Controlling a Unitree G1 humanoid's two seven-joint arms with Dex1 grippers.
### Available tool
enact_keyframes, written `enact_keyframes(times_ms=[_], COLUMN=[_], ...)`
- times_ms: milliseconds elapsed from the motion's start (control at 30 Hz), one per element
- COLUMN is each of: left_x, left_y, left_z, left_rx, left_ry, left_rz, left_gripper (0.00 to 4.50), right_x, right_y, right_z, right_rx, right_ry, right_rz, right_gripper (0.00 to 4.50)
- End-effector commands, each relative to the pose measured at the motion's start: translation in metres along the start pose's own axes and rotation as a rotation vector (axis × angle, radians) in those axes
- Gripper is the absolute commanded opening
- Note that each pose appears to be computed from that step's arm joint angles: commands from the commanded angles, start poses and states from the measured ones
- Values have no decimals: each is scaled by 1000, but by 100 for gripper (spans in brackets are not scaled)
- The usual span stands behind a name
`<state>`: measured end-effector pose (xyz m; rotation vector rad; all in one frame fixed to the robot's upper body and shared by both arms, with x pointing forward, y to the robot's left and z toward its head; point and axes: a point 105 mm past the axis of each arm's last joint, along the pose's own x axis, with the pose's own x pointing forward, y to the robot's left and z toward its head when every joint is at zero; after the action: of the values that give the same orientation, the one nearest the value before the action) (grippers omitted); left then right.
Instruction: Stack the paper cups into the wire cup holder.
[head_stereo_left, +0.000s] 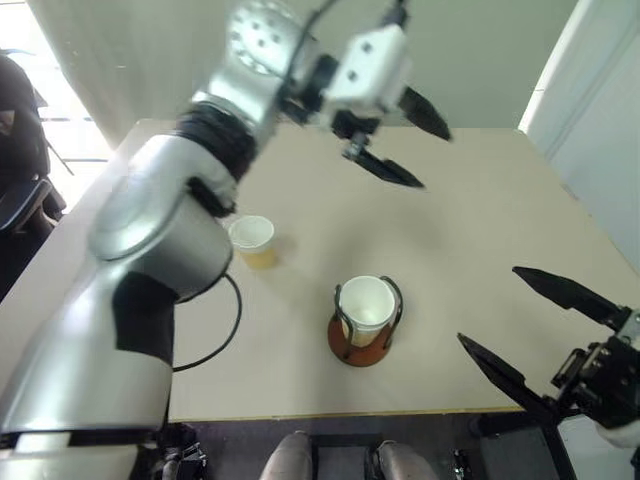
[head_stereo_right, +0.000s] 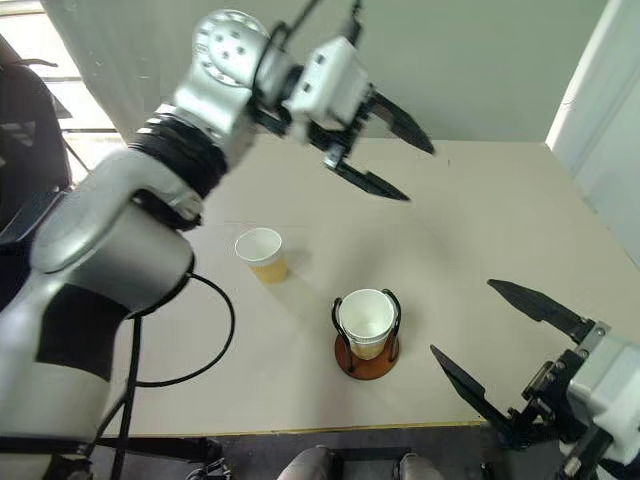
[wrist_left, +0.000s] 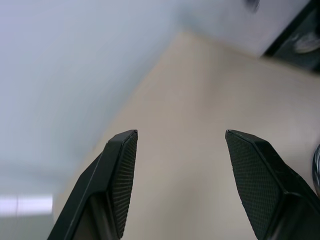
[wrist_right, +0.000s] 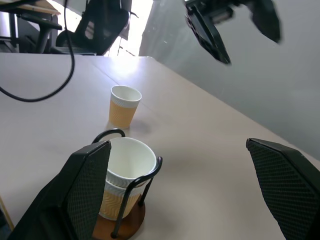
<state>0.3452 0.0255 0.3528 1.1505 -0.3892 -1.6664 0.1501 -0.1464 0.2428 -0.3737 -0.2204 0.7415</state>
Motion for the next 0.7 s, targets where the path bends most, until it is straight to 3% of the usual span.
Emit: enact_keyframes(times_ms=[33, 133, 233, 533, 700], left_x=[-33, -68, -86, -93, -99], left_y=[-22, -49, -71, -108, -122], left_z=[-37, -66, -84, -113, -126], left_rx=[-113, -243, -322, -448, -487], left_ry=[206, 381, 472, 572, 640], left_rz=[-34, -47, -67, -140, -176], left_gripper=[299, 299, 299, 299, 299], right_x=[3, 6, 12, 30, 45], right_y=[-1, -2, -4, 1, -5], right_z=[5, 5, 10, 23, 32], right_rx=[15, 17, 24, 68, 56], right_ry=[-1, 6, -21, -95, -128], right_rz=[41, 80, 128, 249, 226], right_gripper=[450, 450, 450, 450, 450])
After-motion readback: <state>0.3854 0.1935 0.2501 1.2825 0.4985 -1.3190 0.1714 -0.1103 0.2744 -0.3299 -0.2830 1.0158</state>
